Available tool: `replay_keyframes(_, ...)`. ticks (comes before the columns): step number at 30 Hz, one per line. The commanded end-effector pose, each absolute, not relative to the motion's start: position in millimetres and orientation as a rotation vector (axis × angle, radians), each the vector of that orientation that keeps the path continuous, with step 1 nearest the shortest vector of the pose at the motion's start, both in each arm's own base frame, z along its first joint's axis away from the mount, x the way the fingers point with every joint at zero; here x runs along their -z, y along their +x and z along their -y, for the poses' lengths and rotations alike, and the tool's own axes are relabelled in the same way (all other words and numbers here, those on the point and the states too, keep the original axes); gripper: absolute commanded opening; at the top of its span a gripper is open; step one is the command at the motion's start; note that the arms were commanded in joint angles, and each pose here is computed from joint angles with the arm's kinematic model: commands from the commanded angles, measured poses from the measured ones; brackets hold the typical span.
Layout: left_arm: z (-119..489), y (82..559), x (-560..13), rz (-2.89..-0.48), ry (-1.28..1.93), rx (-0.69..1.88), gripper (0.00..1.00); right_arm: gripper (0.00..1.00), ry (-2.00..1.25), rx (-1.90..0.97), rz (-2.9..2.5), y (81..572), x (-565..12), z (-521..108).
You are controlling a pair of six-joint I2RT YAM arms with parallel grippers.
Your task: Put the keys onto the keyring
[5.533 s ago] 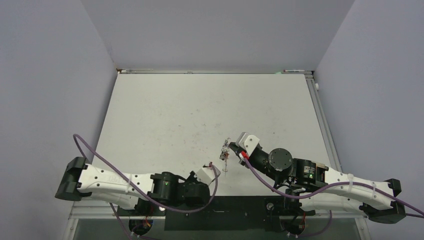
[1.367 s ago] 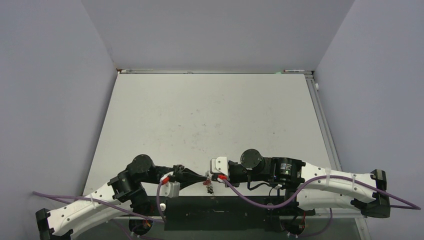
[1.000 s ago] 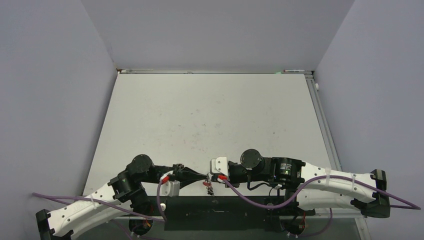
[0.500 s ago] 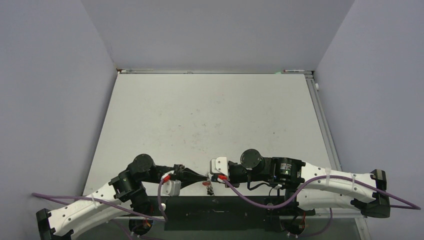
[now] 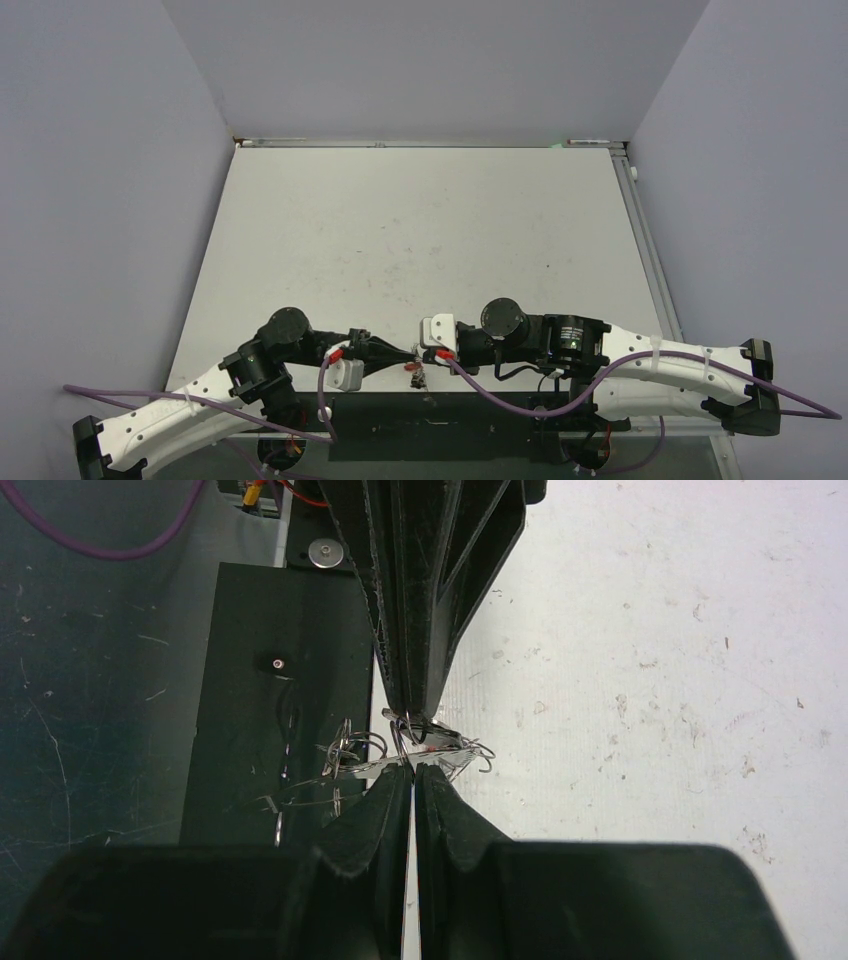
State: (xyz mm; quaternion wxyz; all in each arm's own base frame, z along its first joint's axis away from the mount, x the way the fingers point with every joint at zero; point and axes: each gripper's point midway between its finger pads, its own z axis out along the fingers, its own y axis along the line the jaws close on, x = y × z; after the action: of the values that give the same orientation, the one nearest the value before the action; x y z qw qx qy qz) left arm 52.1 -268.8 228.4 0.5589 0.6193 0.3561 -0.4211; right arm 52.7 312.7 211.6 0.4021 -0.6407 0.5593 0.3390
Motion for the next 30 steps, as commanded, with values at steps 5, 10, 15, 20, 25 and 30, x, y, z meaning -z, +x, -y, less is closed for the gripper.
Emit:
replay_keyframes(5,269.3,46.4,-238.3,-0.792,1.45,1.025,0.0,0.05,-1.491,-0.89,-1.303,56.8,-260.2,-316.7)
replay_keyframes(10,269.6,45.7,-238.1,-0.79,1.454,1.029,0.0,0.05,-1.476,-0.89,-1.299,57.4,-263.4,-315.5)
replay_keyframes(15,269.4,45.8,-238.2,-0.791,1.453,1.028,0.0,0.05,-1.483,-0.887,-1.303,57.1,-261.7,-316.3)
replay_keyframes(20,269.1,48.5,-238.4,-0.798,1.441,1.015,0.06,0.05,-1.48,-0.886,-1.3,57.0,-262.5,-315.7)
replay_keyframes(25,265.7,58.8,-249.2,-0.816,1.331,0.985,0.63,0.05,-1.466,-0.884,-1.295,57.8,-264.7,-314.6)
replay_keyframes(30,258.9,71.2,-266.3,-0.864,1.173,0.988,0.68,0.05,-1.424,-0.876,-1.272,61.3,-273.6,-312.0)
